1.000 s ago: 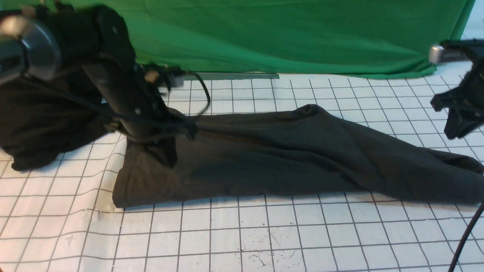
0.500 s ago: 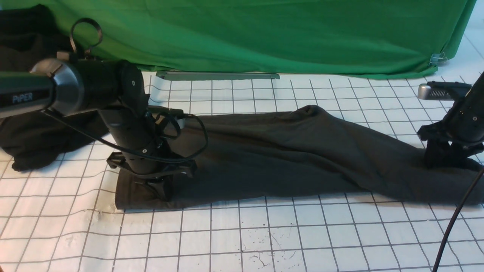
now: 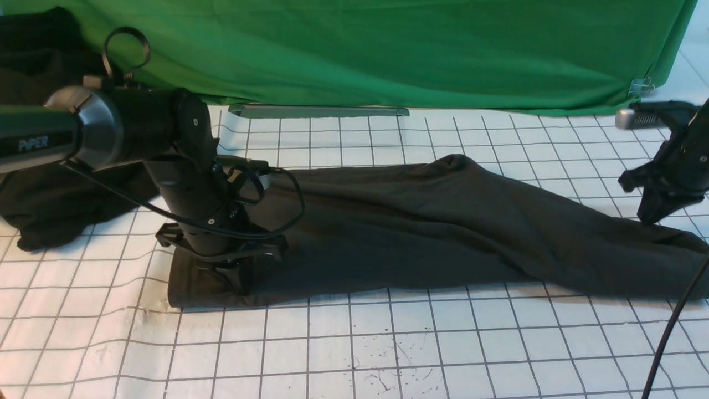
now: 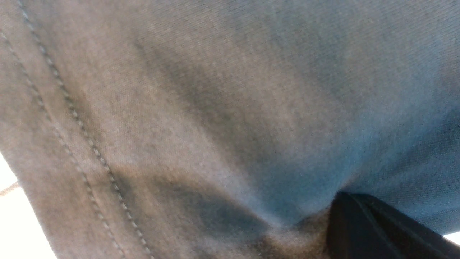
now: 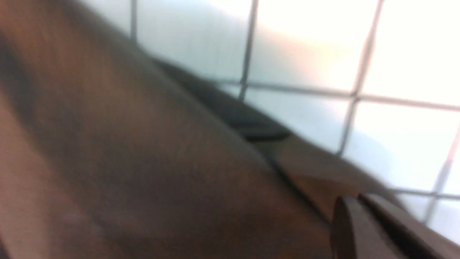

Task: Fold a long-sleeved shirt over a white checkered tablecloth.
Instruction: 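Pull the folded dark garment lengthwise by its ends to straighten it flat on the table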

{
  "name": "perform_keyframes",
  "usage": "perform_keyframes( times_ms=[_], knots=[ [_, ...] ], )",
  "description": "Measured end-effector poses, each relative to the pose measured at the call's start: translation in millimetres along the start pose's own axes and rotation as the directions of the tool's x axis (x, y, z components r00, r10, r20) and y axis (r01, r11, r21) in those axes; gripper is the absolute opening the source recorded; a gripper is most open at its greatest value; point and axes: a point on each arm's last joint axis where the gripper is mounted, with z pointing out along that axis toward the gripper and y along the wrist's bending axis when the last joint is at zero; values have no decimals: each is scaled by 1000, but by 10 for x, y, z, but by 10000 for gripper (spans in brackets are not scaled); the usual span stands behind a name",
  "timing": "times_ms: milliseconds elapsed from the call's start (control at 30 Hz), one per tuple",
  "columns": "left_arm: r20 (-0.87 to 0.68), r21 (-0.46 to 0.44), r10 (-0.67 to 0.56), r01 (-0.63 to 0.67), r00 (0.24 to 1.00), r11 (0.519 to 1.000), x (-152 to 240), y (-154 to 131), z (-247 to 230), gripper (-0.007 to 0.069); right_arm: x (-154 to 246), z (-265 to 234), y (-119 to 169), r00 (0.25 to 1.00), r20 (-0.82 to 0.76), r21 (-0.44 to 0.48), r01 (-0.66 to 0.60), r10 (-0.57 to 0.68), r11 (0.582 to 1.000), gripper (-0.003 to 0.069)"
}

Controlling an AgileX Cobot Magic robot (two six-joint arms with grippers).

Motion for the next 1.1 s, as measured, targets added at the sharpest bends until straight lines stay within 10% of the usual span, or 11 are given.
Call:
perform_keyframes(
  times_ms=[233,433,600,767,933,1100],
  knots=[
    [-1,0,0,0,1000,1000,1,0,0,-4,6,-79,23,1000,-27,-12,-3,3,1000,25],
    [0,0,0,0,1000,1000,0,0,0,-4,1,187,159,993,-95,-38,67,-71,997,338],
    [-1,1,-2,2,1000,1000,1,-1,0,-4,-17,332,168,992,-97,-39,76,-79,996,382],
    [0,0,-1,1,1000,1000,0,0,0,-4,-20,344,166,992,-95,-38,76,-79,996,300],
    [-1,0,-1,1,1000,1000,0,0,3,-4,2,341,190,987,-122,-49,98,-104,994,34],
    [-1,0,-3,3,1000,1000,0,0,4,-4,-8,252,169,988,-106,-43,106,-110,993,6]
  ],
)
